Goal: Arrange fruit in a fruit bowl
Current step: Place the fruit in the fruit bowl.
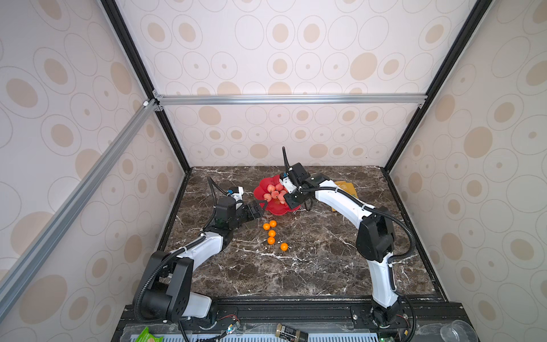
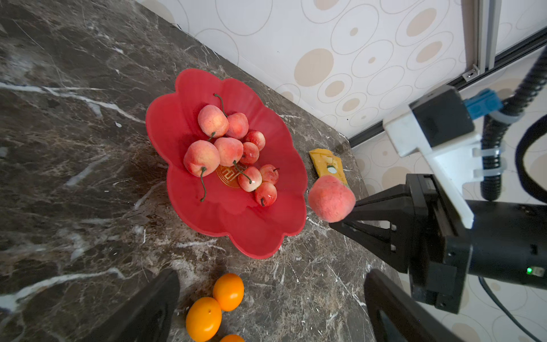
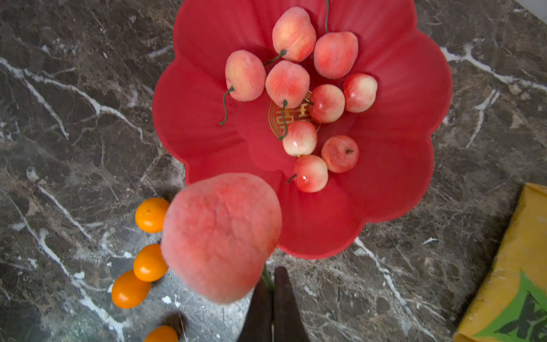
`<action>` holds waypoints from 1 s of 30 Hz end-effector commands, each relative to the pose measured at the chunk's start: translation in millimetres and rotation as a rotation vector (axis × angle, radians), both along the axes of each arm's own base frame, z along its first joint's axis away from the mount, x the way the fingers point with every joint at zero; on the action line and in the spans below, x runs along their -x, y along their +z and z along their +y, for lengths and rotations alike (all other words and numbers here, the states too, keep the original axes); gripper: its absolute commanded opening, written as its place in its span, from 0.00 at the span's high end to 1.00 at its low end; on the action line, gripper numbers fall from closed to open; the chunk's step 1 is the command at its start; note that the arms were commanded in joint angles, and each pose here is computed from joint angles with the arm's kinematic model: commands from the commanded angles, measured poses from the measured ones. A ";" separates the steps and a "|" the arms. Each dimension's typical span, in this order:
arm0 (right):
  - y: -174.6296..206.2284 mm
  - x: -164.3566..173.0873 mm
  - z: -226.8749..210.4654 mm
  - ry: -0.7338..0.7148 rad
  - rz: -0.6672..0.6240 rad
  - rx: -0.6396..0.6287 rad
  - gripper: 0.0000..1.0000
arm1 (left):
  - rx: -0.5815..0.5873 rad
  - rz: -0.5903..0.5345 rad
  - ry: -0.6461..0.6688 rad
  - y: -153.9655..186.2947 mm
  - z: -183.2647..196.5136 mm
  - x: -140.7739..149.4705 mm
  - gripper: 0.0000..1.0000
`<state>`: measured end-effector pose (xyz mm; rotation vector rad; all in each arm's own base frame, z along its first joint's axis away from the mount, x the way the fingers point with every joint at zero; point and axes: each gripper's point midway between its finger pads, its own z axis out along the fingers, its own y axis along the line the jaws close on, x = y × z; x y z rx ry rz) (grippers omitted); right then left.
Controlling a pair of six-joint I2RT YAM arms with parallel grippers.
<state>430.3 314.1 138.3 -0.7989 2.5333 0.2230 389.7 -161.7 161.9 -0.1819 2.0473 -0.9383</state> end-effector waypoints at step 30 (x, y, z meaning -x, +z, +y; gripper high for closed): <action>-67.1 -28.7 44.5 -0.211 0.214 -0.086 1.00 | 0.035 -0.056 0.022 19.0 7.1 -38.8 0.02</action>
